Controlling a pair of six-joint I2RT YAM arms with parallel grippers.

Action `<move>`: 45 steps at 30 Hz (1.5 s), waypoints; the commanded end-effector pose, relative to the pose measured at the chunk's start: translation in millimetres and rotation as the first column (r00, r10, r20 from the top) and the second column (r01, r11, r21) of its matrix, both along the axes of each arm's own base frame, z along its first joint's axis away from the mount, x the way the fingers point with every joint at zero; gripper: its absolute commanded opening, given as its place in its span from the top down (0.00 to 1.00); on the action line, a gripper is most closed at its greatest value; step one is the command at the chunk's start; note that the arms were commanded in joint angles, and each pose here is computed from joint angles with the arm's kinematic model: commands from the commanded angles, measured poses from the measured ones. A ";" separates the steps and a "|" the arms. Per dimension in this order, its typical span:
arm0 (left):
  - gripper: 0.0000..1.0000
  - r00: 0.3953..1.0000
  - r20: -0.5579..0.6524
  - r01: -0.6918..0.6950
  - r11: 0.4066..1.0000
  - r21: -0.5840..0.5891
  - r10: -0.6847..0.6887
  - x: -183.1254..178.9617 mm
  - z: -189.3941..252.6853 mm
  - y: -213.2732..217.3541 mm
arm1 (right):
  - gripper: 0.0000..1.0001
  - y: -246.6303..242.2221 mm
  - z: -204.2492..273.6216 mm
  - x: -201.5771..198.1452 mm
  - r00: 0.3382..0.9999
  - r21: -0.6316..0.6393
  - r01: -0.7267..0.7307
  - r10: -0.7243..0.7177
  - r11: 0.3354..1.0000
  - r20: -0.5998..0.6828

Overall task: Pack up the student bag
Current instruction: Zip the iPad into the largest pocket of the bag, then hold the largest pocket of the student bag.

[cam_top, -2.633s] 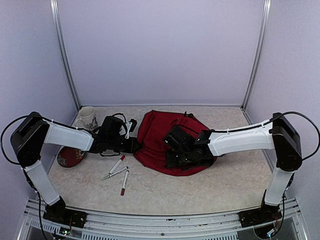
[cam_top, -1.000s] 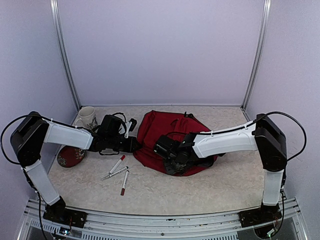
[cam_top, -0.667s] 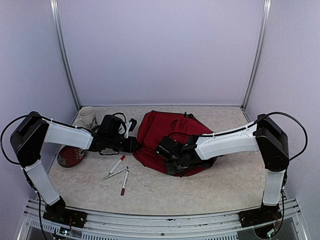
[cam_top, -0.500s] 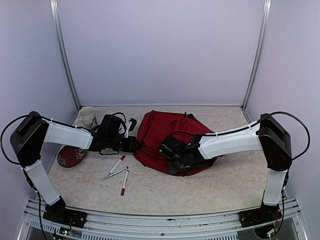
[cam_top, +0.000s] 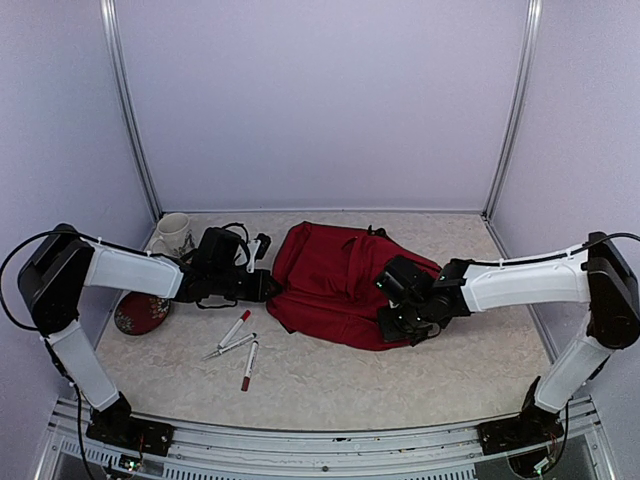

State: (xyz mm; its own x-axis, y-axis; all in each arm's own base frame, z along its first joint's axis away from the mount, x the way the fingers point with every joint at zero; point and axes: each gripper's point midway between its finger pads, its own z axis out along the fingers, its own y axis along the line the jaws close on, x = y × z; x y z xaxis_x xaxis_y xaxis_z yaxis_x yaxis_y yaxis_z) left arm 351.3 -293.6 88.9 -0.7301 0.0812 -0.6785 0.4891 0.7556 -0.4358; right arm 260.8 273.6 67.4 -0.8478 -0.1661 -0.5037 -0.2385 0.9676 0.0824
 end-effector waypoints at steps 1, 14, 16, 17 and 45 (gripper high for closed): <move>1.00 0.994 0.059 -0.089 0.996 0.031 0.087 14.8 10.8 22.6 | 1.00 -66.0 -19.8 -22.5 0.992 -0.132 0.032 -0.047 0.991 -0.116; 1.00 0.983 0.098 -0.162 0.986 0.044 0.157 26.1 23.5 45.2 | 1.00 -106.5 1.5 -18.4 0.993 -0.183 0.020 -0.041 0.983 -0.114; 1.00 0.983 0.105 -0.159 0.987 0.039 0.154 26.4 26.7 44.2 | 1.00 -106.1 7.7 -13.9 0.995 -0.201 0.000 -0.021 0.980 -0.101; 1.00 0.982 0.106 -0.160 0.986 0.038 0.155 27.3 27.4 44.3 | 1.00 -105.6 9.8 -12.0 0.995 -0.213 -0.010 -0.012 0.977 -0.102; 0.01 0.493 0.657 0.470 0.810 0.350 -0.570 -125.4 104.3 -158.0 | 1.00 -16.4 35.8 -6.8 0.954 0.166 -0.286 0.296 0.944 -0.041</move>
